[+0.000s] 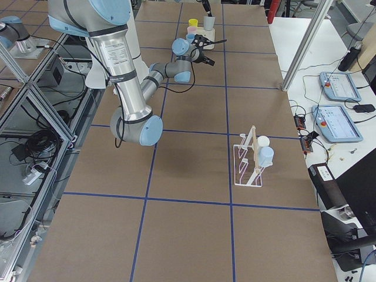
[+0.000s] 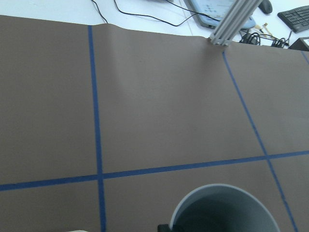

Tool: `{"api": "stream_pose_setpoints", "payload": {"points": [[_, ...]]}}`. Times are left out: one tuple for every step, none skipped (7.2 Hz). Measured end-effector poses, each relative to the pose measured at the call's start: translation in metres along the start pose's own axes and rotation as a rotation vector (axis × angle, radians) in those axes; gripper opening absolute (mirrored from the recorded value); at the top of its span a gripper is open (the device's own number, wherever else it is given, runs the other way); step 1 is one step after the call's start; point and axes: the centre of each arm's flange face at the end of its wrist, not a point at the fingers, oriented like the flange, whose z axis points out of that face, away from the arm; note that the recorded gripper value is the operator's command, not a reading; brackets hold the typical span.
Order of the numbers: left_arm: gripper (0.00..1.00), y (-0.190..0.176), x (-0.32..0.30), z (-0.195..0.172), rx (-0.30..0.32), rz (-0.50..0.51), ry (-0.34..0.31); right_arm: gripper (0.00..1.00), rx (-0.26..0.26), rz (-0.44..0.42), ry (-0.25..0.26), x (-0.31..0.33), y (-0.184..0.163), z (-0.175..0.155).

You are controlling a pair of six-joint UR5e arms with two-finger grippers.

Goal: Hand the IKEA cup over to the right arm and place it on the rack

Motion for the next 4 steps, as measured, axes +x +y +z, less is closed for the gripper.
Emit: {"api": "stream_pose_setpoints", "payload": {"points": [[0.0, 0.0, 0.015, -0.006, -0.014, -0.024, 0.038, 0.99, -0.002, -0.002, -0.013, -0.007, 0.003, 0.002], [0.0, 0.0, 0.027, -0.01, -0.028, -0.043, 0.069, 0.99, 0.003, -0.006, -0.034, -0.018, 0.007, 0.003], [0.0, -0.003, 0.038, -0.011, -0.036, -0.061, 0.095, 0.99, 0.03, -0.009, -0.066, -0.03, 0.01, 0.002], [0.0, -0.007, 0.05, -0.009, -0.037, -0.086, 0.12, 0.99, 0.07, -0.013, -0.1, -0.039, 0.014, 0.001]]}}
